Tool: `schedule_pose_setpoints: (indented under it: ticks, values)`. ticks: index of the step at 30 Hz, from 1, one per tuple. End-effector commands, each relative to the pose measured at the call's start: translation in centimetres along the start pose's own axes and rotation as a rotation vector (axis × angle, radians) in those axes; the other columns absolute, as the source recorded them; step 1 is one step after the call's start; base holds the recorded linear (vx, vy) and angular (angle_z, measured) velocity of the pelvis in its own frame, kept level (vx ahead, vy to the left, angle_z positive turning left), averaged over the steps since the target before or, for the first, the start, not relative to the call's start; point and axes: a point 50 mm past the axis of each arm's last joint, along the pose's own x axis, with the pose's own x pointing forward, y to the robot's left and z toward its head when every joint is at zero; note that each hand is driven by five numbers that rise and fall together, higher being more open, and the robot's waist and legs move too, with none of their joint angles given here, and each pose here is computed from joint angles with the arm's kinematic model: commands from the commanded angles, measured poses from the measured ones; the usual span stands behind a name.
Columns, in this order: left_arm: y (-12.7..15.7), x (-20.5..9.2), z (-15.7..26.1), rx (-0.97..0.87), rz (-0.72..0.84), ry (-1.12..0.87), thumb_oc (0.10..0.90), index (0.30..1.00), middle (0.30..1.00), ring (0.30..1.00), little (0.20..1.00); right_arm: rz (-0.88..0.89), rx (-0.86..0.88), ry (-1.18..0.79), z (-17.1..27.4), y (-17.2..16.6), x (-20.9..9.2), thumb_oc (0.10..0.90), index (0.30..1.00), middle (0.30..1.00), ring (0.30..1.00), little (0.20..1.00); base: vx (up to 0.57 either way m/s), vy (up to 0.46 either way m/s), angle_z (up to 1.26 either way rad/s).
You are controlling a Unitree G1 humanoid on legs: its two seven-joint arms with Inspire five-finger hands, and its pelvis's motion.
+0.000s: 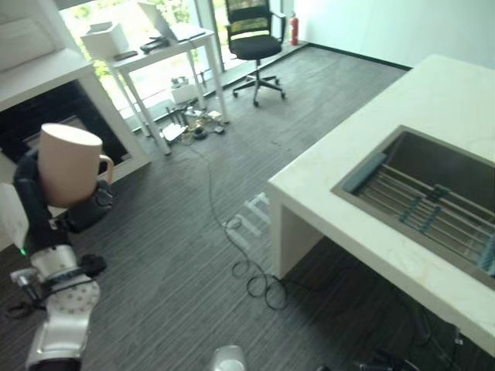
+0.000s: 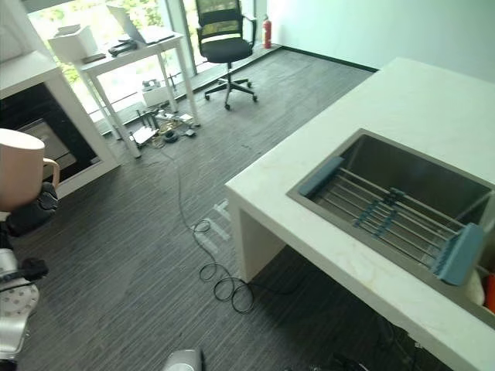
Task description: Place the dishes in the dishwasher.
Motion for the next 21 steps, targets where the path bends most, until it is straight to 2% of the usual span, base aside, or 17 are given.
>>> schedule_pose_setpoints:
  ticks: [1, 6, 9, 12, 14, 18, 21]
  values:
    - [2.8, 4.7, 8.3, -0.204, 0.109, -0.429, 0.400, 0.300, 0.300, 0.300, 0.300, -0.005, 0.145, -0.028, -0.2, 1.3, 0.3, 0.800, 0.900, 0.900, 0.900, 0.900, -0.22, 0.754, 1.95]
    - [-0.5, 4.9, 11.1, -0.263, -0.104, -0.511, 0.400, 0.300, 0.300, 0.300, 0.300, -0.058, 0.305, 0.001, -0.8, 2.2, 0.4, 0.800, 0.900, 0.900, 0.900, 0.900, 0.03, 0.639, 1.37]
    - [-0.9, 4.8, 11.5, -0.246, -0.113, -0.552, 0.400, 0.300, 0.300, 0.300, 0.300, -0.043, 0.241, -0.012, -0.7, 2.3, 0.4, 0.800, 0.900, 0.900, 0.900, 0.900, 0.15, 0.192, 2.57]
    - [-0.9, 4.8, 12.0, -0.227, -0.131, -0.566, 0.400, 0.300, 0.300, 0.300, 0.300, -0.061, 0.248, 0.025, -1.4, 1.0, 0.1, 0.800, 0.900, 0.900, 0.900, 0.900, 0.38, -0.058, 1.11]
    - [-1.2, 4.7, 12.2, -0.156, -0.161, -0.601, 0.400, 0.300, 0.300, 0.300, 0.300, -0.069, 0.313, 0.044, -2.0, 0.7, 0.0, 0.800, 0.900, 0.900, 0.900, 0.900, 0.65, -0.208, 0.48]
    - [-0.5, 4.9, 11.7, -0.136, -0.139, -0.572, 0.400, 0.300, 0.300, 0.300, 0.300, -0.043, 0.279, 0.026, -1.4, 0.9, 0.1, 0.800, 0.900, 0.900, 0.900, 0.900, 0.49, -0.200, 0.27]
    - [-0.5, 4.3, 11.0, -0.127, -0.127, -0.538, 0.400, 0.300, 0.300, 0.300, 0.300, -0.012, 0.231, -0.017, 0.0, 1.0, 0.3, 0.800, 0.900, 0.900, 0.900, 0.900, 0.55, -0.260, -0.45]
